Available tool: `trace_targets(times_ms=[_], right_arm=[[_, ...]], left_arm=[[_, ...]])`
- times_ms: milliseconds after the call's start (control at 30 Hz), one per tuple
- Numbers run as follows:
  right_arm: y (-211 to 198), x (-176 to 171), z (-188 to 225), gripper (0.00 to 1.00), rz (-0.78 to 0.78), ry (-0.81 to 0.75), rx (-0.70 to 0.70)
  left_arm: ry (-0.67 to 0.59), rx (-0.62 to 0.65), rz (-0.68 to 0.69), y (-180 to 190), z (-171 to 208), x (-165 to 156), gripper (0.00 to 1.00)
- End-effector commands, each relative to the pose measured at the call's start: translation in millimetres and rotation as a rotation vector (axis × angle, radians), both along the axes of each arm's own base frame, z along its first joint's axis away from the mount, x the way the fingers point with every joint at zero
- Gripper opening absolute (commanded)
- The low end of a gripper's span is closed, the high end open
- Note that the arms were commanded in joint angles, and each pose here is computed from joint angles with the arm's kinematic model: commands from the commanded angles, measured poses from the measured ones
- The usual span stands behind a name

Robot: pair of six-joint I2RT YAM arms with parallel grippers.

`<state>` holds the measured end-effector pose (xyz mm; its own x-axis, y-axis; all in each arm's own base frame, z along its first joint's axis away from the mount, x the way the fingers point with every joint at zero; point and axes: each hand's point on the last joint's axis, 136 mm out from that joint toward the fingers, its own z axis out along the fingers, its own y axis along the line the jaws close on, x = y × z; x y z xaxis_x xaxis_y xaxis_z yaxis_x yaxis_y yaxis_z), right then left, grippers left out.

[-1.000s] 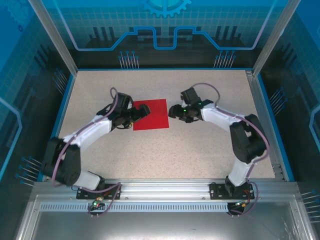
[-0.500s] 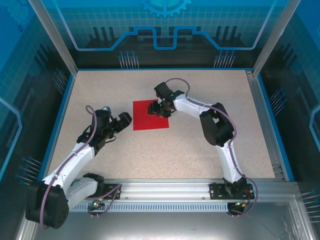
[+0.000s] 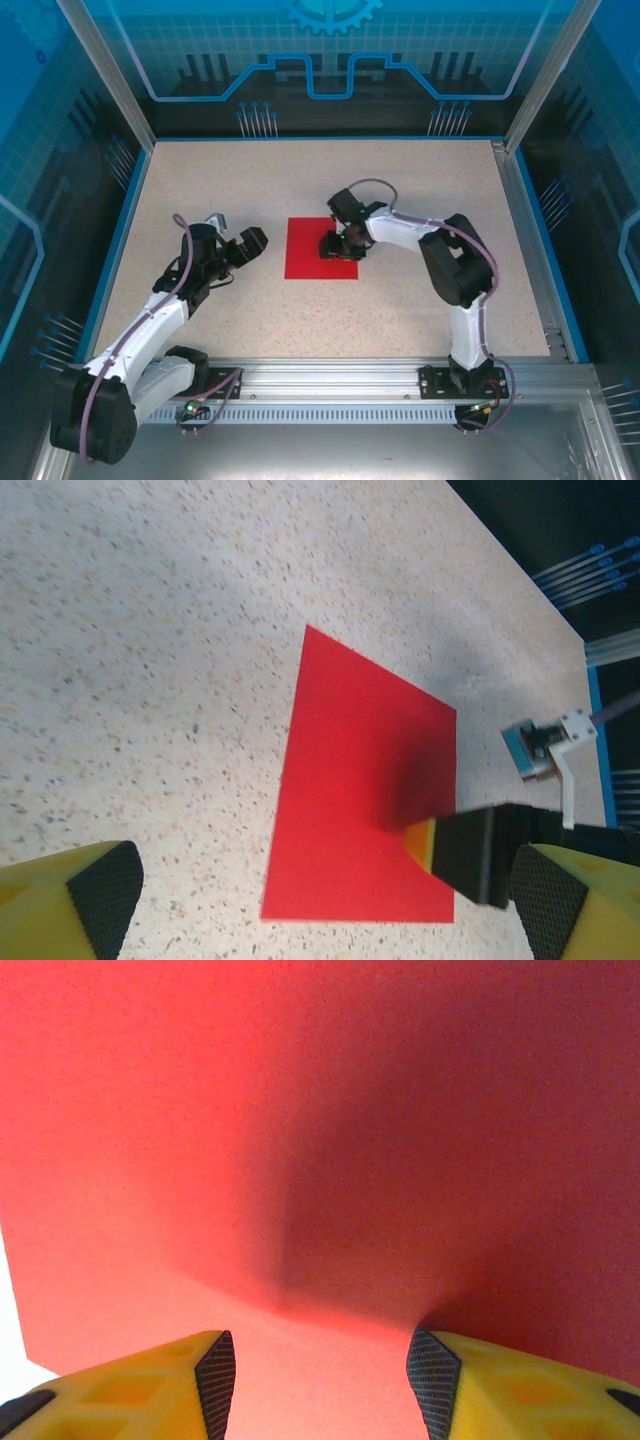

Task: Fold a paper plane with a square sheet of paper (pick it up from the middle)
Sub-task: Move the square sheet of paper to the center of the table.

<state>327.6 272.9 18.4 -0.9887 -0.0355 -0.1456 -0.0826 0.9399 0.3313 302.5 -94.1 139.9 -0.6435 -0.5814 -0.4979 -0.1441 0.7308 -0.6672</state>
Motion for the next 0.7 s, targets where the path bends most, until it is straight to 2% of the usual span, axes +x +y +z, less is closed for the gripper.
trace_targets(times_ms=[0, 167, 300, 367, 533, 667], right_arm=[[-56, -45, -29, 0.55, 0.037, 0.106, -0.148], [-78, -36, -9, 0.55, 0.007, 0.046, -0.157], [-49, -21, 25, 0.58, 0.025, -0.045, -0.059], [-38, -18, 35, 0.60, 0.022, -0.073, -0.056], [-23, -12, 29, 0.60, -0.044, -0.066, -0.060], [-26, -11, 13, 0.58, -0.114, -0.025, -0.091]], left_arm=[[-0.053, -0.033, -0.108, -18, 6, -3, 0.99], [-0.034, -0.049, -0.195, -42, -1, -9, 0.99], [-0.012, -0.038, -0.222, -51, -8, -11, 0.99], [-0.008, -0.036, -0.218, -51, -10, -11, 0.99], [-0.006, -0.043, -0.244, -57, -11, -12, 0.99], [0.011, -0.060, -0.263, -63, -15, -12, 0.99]])
